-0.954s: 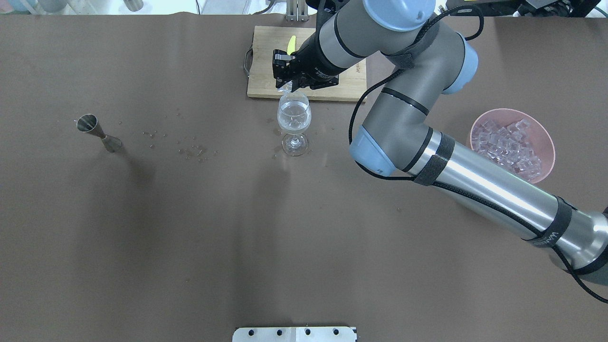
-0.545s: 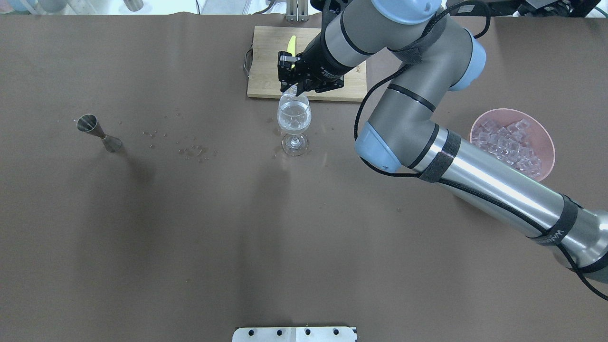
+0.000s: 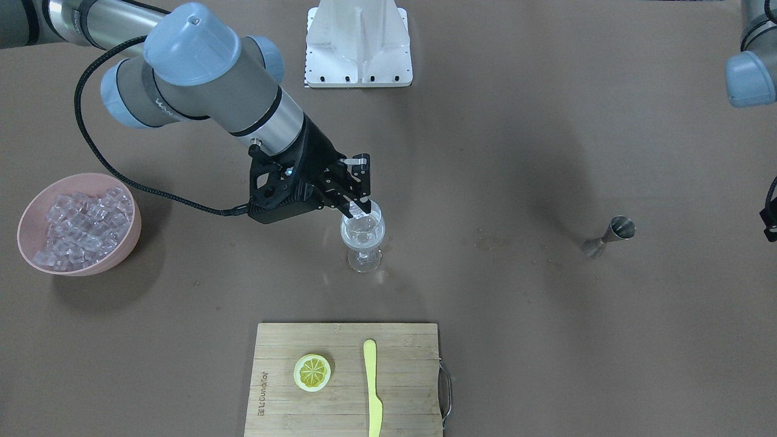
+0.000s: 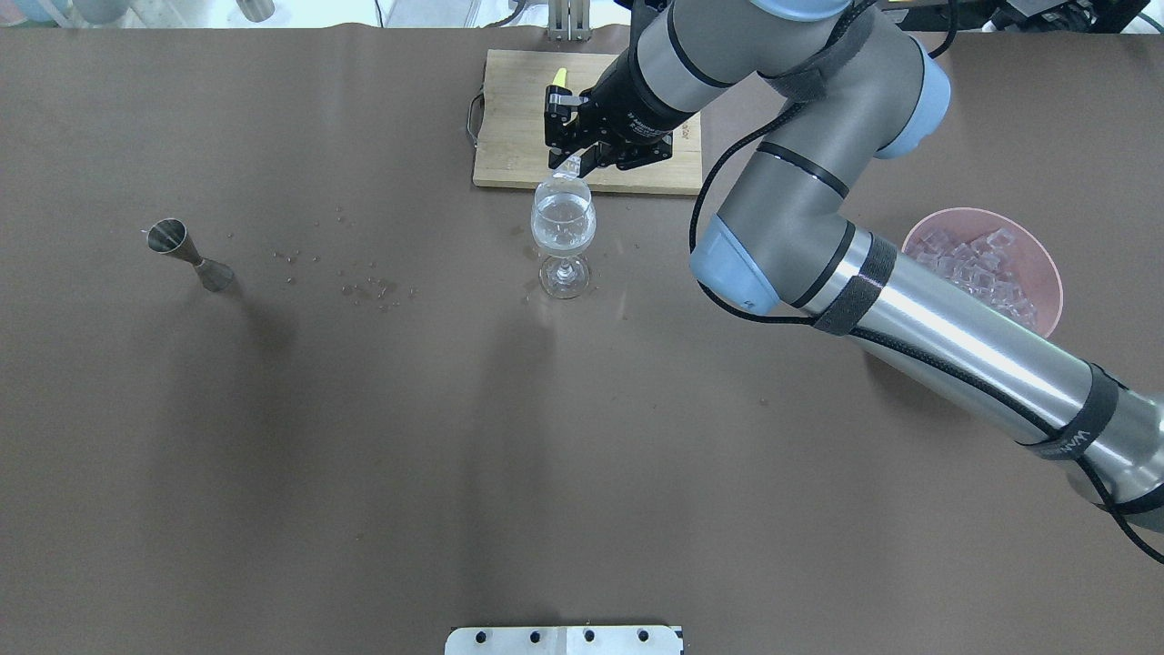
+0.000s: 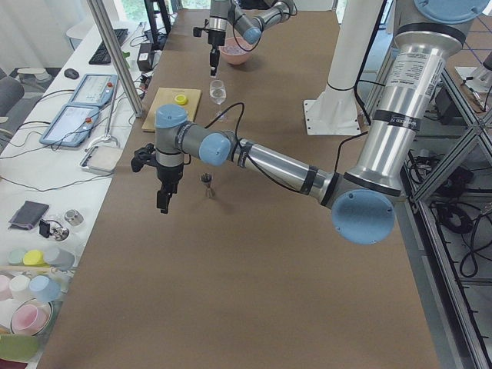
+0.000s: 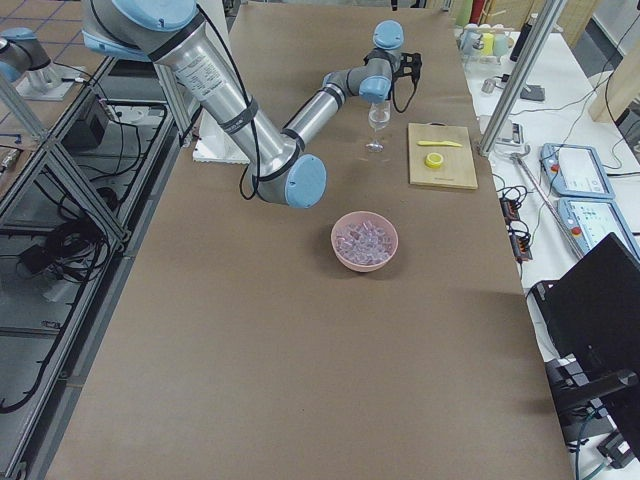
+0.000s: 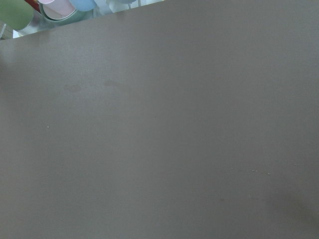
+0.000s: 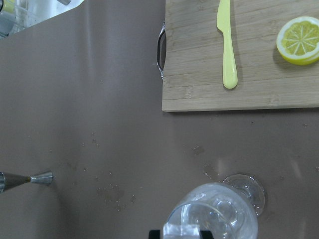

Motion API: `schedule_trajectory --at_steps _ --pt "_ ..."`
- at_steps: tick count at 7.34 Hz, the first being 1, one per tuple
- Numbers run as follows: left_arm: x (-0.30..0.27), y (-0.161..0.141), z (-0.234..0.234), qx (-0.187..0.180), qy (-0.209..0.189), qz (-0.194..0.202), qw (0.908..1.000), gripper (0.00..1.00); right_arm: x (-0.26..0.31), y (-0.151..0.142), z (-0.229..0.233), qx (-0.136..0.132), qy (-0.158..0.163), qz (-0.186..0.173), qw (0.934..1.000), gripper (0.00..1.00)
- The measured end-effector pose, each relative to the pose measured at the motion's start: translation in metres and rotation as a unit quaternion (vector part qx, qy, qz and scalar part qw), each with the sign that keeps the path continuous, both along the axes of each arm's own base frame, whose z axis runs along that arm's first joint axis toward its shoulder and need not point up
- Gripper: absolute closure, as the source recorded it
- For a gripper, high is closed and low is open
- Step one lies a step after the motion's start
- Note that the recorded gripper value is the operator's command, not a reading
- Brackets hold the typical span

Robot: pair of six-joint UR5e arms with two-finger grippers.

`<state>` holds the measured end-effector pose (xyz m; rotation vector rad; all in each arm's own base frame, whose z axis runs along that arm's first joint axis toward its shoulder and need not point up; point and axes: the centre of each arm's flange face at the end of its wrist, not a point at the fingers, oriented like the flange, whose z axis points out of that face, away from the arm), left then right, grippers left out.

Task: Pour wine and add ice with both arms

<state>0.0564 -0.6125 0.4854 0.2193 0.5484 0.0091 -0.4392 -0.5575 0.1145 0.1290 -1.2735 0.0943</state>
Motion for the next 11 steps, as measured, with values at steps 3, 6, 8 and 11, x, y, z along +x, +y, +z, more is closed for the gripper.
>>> schedule_trajectory --at_steps 3,6,8,11 --pt "0.001 -0.003 0.0 -0.001 0.0 0.0 1.0 0.01 0.0 0.002 -0.001 0.003 -0.001 0.0 1.0 0.0" --pt "-0.024 -0.007 -0.008 0.0 0.021 -0.015 0.9997 0.01 0.051 0.001 0.004 -0.01 0.019 0.005 0.9998 0.0" --pt "-0.049 -0.005 -0.007 -0.001 0.032 -0.028 0.9991 0.01 0.119 -0.011 0.042 -0.006 0.065 -0.006 0.9979 0.0" --pt "-0.068 -0.001 0.003 -0.005 0.019 -0.002 0.9998 0.01 0.215 -0.039 0.142 0.007 0.164 -0.044 0.9855 0.0"
